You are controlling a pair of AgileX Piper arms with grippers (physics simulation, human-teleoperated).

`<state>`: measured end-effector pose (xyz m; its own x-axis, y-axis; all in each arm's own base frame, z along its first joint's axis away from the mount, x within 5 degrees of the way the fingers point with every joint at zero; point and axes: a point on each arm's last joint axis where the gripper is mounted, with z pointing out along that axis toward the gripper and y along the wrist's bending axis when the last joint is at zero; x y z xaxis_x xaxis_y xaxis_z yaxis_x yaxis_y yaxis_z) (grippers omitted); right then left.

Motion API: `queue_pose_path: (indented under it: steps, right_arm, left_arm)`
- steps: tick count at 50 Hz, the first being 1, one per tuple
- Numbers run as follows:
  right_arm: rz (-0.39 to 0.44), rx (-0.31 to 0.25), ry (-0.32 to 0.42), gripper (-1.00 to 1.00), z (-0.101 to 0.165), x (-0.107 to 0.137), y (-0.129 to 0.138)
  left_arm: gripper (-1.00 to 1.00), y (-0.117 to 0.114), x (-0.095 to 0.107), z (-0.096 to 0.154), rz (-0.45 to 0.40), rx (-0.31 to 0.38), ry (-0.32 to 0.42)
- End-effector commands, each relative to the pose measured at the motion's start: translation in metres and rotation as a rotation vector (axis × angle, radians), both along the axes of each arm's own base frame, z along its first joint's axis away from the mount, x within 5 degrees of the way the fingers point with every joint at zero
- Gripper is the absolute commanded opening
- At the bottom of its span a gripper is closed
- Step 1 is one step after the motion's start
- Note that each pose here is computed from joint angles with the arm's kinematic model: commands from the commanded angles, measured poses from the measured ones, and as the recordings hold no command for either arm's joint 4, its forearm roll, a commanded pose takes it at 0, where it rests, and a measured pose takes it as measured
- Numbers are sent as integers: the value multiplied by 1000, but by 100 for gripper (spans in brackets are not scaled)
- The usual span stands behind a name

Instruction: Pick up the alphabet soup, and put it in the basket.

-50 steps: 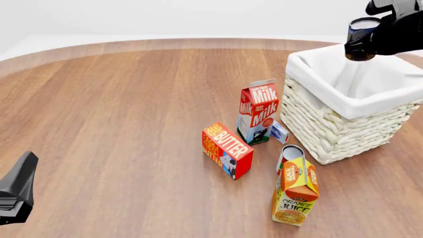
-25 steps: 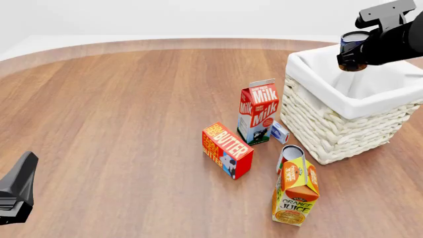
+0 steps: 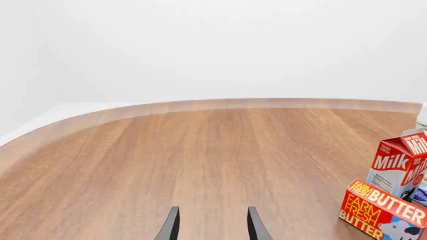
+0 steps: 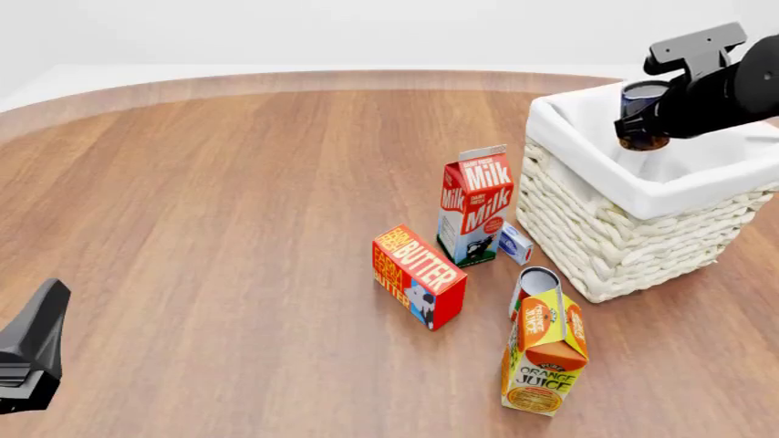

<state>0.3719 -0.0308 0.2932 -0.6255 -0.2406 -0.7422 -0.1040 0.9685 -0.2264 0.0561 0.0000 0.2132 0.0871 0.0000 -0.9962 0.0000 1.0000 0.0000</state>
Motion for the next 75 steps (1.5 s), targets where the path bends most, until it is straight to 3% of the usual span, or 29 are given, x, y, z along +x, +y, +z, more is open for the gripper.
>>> queue_pose_path:
  steps: [1,33,70,71,75]
  right_arm:
    - [-15,10,4,-100,-2,2,-3]
    - [-18,6,60,-100,-29,10,-8]
    - [-51,2,62,-100,-36,17,-23]
    - [-54,3,60,100,-35,18,-24]
    - [-60,0,57,100,-34,17,-27]
  left_arm:
    - [100,0,0,0,0,0,0]
    - [100,0,0,0,0,0,0]
    - [100,0,0,0,0,0,0]
    - [100,0,0,0,0,0,0]
    - [100,0,0,0,0,0,0]
